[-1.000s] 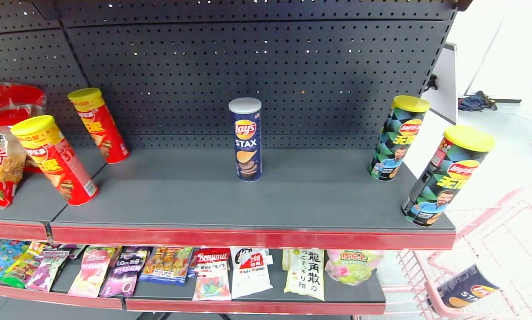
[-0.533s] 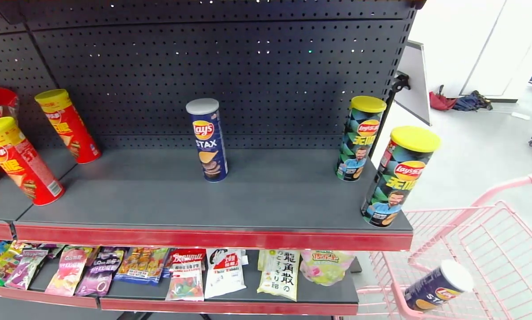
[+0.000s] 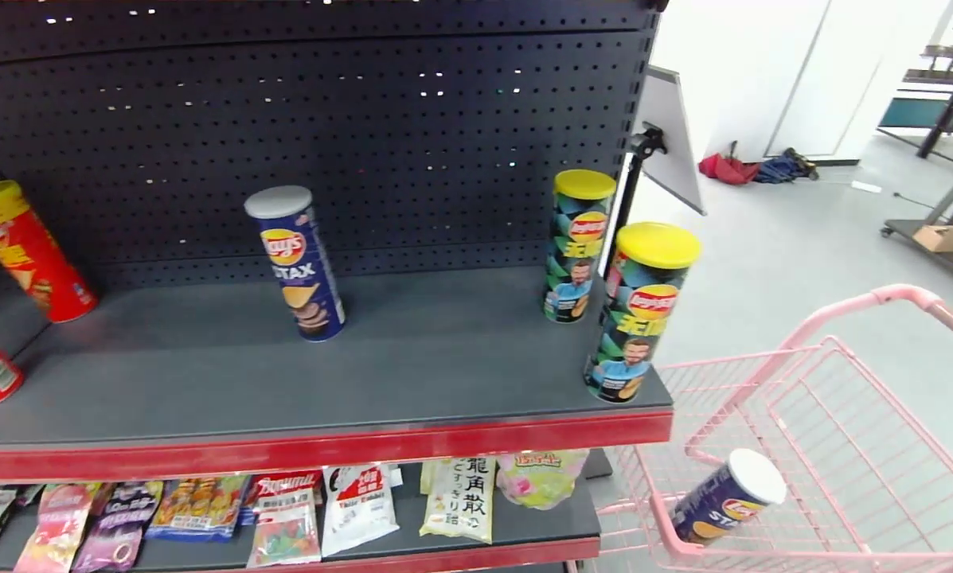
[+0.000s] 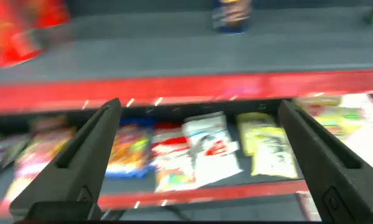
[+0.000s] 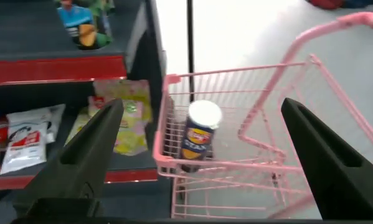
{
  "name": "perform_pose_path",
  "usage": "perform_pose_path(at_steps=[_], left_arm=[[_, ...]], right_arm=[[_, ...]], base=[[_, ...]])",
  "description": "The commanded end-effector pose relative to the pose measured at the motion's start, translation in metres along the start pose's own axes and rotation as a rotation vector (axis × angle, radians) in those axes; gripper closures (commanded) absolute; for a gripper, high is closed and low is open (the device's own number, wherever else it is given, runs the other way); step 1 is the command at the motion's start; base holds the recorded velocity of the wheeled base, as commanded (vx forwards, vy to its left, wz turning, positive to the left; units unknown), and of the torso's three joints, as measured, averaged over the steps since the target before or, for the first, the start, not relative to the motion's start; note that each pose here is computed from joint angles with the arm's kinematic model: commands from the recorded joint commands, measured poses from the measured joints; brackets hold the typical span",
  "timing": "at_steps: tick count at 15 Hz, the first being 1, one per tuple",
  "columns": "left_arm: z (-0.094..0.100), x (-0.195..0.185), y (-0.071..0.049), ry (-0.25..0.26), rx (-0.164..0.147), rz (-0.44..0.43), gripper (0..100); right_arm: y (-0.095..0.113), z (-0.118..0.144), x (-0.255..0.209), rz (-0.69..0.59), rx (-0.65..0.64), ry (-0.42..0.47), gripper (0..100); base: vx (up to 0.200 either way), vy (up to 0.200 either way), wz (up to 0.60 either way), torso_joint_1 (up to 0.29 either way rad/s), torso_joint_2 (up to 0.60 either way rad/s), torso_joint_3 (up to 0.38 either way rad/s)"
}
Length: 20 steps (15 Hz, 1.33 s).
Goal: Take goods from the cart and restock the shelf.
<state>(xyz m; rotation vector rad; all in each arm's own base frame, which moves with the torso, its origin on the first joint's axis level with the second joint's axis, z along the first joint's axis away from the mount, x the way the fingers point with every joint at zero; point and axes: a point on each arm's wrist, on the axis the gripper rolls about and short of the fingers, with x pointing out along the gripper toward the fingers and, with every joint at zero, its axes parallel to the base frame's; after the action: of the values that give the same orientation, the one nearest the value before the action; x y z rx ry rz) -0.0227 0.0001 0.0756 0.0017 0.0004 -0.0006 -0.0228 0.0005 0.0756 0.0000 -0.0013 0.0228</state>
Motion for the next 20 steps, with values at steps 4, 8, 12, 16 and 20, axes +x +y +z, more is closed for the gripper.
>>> perform_pose_path(at_steps=[4,8,12,16,20], left_arm=[[0.0000,0.0000,0.0001,0.000,0.000,0.001,0],[-0.0001,0.0000,0.0000,0.001,0.000,-0.001,0],[0.0000,0.0000,0.0000,0.000,0.000,-0.001,0],[-0.0001,0.0000,0.0000,0.001,0.000,-0.001,0],[-0.0001,0.0000,0.0001,0.001,0.000,0.001,0]], right_arm=[[0.0001,0.0001,0.0000,0.000,0.000,0.000,0],[0.0000,0.0001,0.0000,-0.001,0.002,0.000,0],[0.0000,0.0001,0.0000,-0.001,0.000,0.000,0],[0.0000,0.0001,0.0000,-0.003,0.002,0.000,0],[0.0000,0.0001,0.0000,-0.003,0.000,0.000,0]], base=[[0.000,0.000,-0.60,0.001,0.00,0.005],[0.000,0.000,-0.30,0.001,0.00,-0.001],[0.000,0.000,0.00,0.000,0.00,0.000],[0.000,0.000,0.00,-0.094,0.22,0.127],[0.000,0.000,0.00,-0.139,0.34,0.195]])
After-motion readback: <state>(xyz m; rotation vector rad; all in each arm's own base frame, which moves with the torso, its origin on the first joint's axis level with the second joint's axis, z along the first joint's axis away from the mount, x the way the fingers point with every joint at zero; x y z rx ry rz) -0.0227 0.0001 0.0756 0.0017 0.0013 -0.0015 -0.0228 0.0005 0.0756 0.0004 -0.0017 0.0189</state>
